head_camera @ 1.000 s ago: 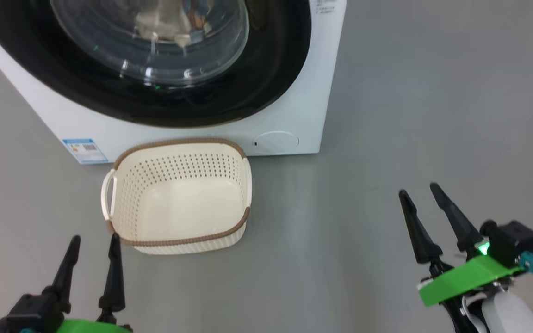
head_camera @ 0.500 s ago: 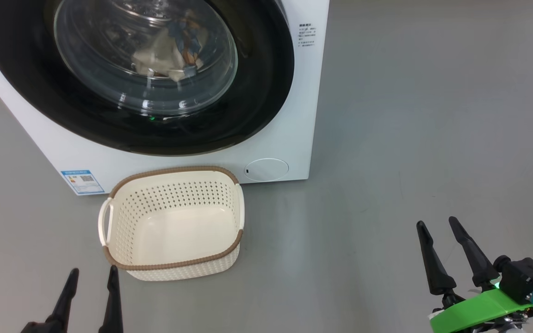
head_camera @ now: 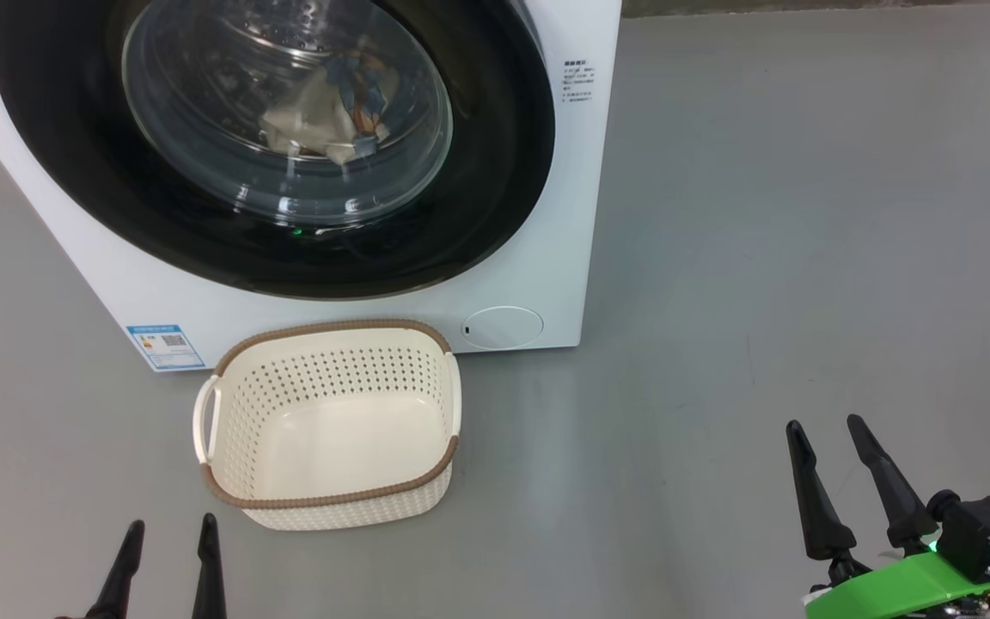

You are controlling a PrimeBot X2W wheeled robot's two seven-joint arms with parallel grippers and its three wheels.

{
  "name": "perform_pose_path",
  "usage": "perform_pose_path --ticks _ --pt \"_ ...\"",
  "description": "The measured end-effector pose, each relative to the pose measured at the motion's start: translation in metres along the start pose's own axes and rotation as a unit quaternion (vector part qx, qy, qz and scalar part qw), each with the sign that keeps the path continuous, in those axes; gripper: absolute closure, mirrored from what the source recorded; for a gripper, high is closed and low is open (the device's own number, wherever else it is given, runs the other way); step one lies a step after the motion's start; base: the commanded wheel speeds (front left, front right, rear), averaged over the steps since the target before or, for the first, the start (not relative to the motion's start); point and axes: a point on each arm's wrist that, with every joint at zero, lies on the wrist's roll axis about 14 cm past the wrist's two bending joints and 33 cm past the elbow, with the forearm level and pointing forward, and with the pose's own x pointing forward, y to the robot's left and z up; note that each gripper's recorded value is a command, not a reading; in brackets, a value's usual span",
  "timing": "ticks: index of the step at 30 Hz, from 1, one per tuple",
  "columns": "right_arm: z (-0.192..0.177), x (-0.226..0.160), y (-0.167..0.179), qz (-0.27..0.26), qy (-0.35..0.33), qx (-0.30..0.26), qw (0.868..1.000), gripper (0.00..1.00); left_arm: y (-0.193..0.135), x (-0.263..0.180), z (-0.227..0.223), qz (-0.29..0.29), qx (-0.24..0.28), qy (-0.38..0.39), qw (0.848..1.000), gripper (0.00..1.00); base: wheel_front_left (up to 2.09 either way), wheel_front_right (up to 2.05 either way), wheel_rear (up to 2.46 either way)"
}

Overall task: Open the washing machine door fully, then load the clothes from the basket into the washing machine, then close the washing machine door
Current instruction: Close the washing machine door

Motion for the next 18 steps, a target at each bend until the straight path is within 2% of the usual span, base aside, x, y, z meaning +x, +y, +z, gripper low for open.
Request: perform_pose_path --ticks 18 --pt "-0.0025 0.0001 0.0040 0.005 0.004 -0.001 1.000 0.00 -0.0001 -0.0026 0.0012 0.000 0.004 -0.002 1.000 0.00 0.00 0.00 0.00"
